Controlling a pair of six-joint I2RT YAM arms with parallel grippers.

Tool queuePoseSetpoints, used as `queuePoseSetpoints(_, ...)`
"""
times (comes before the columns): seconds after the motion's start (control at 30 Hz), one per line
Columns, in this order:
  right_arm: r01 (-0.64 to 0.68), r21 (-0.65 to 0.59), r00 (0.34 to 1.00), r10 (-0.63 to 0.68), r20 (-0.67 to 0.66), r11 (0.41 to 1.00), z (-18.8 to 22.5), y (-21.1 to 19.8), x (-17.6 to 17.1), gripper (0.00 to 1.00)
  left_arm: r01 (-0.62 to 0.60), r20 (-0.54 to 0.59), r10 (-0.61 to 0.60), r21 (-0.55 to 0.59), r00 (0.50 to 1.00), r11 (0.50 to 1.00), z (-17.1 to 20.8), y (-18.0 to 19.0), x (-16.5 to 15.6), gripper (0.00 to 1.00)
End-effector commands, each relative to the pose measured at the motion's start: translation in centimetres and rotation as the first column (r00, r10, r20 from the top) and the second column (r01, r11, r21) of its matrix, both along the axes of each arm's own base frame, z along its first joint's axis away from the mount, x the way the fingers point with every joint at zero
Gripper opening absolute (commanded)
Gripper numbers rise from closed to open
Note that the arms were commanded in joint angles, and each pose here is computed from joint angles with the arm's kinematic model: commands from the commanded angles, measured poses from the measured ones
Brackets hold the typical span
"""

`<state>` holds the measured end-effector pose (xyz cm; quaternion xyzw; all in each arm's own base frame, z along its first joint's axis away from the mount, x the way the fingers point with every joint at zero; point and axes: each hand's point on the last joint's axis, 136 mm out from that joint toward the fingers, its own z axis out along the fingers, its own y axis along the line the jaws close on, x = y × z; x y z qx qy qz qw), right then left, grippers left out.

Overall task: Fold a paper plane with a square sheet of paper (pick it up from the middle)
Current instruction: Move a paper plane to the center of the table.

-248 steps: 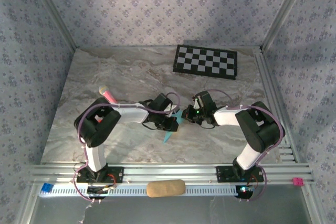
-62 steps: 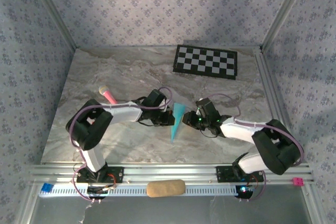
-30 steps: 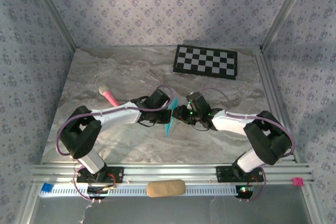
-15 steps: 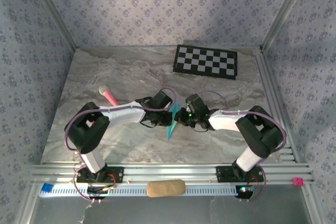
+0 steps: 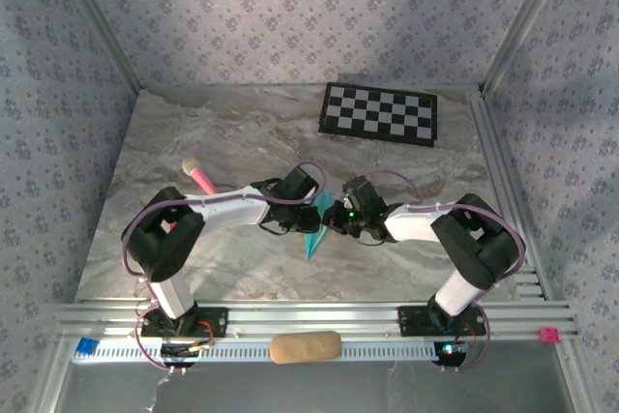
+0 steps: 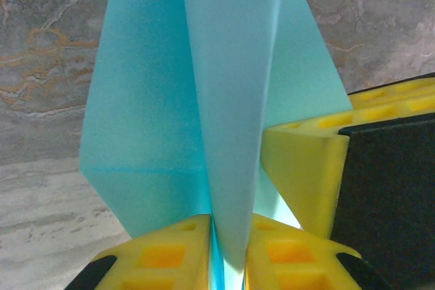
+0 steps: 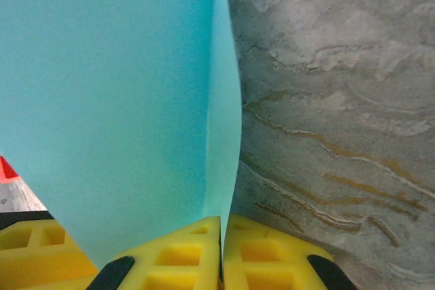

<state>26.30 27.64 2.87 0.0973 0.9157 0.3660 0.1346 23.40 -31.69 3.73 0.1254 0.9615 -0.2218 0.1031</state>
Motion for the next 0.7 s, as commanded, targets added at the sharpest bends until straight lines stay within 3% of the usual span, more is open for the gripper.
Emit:
queuePoseSetpoints(0.0,0.013,0.003,1.000,-0.013,-0.027,1.000,-0.61,-0.28,-0.17,0.09,0.014,-0.020,-0.014,0.007,1.000,1.000,-0.23,-0.44,-0.22,0.20)
queuePoseSetpoints(0.67,0.020,-0.001,0.999,-0.020,-0.028,1.000,-0.53,-0.51,-0.14,0.08,0.030,-0.049,-0.029,0.008,0.998,1.000,-1.16,-0.98,-0.52,0.17)
